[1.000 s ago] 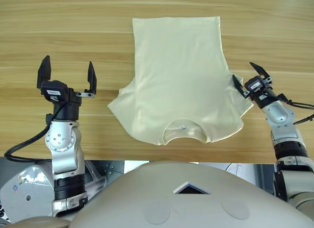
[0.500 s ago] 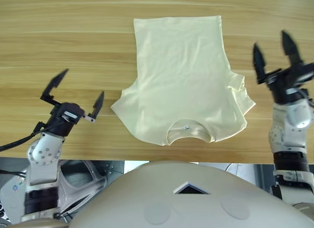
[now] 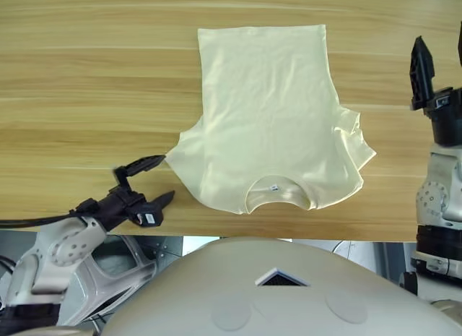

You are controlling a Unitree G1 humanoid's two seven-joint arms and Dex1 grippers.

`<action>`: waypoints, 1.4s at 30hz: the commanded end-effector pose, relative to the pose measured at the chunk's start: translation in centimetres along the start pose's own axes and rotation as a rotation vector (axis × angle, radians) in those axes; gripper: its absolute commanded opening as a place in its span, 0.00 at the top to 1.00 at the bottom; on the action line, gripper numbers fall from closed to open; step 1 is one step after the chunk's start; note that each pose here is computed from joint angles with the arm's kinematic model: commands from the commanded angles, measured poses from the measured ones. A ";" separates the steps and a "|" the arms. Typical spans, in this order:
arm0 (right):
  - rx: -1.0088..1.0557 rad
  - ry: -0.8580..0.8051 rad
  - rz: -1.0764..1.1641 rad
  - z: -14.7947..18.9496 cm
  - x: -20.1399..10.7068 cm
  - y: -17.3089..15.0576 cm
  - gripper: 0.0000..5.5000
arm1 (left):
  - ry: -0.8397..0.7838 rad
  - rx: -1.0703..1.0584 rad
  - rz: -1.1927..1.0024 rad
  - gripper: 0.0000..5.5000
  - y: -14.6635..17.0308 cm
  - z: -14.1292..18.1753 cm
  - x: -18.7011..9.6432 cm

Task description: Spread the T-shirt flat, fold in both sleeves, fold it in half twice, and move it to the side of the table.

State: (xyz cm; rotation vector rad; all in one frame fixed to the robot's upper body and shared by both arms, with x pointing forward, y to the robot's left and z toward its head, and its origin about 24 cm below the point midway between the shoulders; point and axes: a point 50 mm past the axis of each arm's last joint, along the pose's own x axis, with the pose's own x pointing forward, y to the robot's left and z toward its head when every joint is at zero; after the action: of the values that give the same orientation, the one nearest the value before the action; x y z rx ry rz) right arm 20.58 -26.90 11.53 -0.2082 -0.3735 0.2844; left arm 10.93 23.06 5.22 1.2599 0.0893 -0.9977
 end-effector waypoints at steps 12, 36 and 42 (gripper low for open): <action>-0.033 0.038 -0.005 -0.4 -1.5 0.5 0.42 | 0.109 0.084 -0.060 0.02 -0.1 -3.1 2.6; -0.014 0.037 0.012 -0.5 -1.7 1.0 0.42 | 0.156 0.080 -0.123 0.62 -1.1 -4.3 3.0; -0.017 0.037 0.014 -0.4 -1.8 0.9 0.42 | 0.144 0.087 -0.117 0.83 -1.0 -4.1 3.3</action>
State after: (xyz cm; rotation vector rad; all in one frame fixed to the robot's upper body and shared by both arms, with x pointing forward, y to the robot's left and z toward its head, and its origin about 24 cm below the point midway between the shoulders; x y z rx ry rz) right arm 19.07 -26.63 9.98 -0.2255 -0.3253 0.2872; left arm 15.02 23.89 2.49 1.3937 0.1223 -0.9612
